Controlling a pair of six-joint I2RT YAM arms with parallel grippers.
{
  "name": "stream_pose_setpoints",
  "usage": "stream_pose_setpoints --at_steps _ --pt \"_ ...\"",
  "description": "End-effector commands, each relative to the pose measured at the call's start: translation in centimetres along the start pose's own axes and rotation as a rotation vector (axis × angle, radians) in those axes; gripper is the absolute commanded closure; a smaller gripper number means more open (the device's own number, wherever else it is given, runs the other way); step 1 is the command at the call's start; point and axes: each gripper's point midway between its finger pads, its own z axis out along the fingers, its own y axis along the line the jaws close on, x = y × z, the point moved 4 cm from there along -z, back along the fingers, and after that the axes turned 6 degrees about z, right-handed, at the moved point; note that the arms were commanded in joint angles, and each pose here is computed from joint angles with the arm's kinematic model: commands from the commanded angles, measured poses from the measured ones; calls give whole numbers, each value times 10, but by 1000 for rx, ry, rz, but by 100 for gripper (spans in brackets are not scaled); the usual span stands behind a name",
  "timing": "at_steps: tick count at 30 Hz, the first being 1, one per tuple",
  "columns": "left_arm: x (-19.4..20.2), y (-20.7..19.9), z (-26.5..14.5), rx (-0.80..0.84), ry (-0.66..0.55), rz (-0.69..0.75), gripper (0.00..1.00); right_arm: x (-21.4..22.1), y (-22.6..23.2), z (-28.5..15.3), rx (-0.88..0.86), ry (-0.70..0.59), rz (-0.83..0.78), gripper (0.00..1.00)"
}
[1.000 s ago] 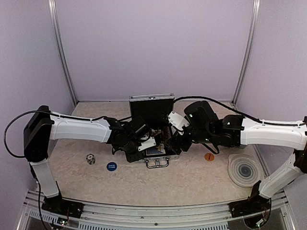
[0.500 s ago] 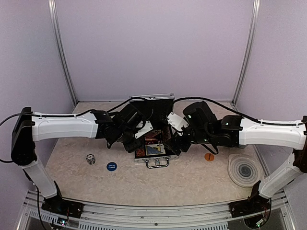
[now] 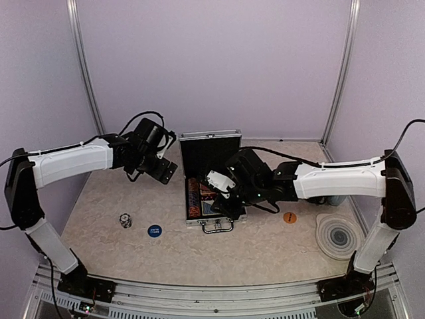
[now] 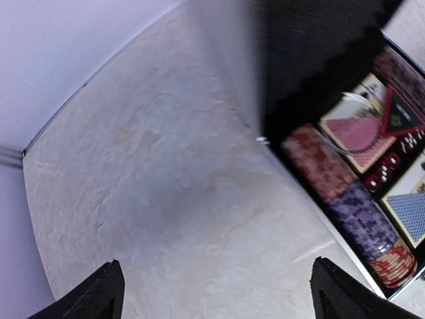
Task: Pack up texas hold em set
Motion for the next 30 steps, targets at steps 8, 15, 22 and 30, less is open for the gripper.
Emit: stream_pose_setpoints --at_steps 8,15,22,30 --pt "30 96 -64 -81 -163 -492 1 -12 29 77 -238 62 -12 91" --pt "61 106 -58 -152 -71 -557 1 -7 33 104 -271 119 -13 91" --pt "64 111 -64 -166 -94 -567 1 3 28 122 -251 159 -7 91" --pt "63 110 -61 -149 -103 -569 1 -2 -14 133 -147 135 96 92"
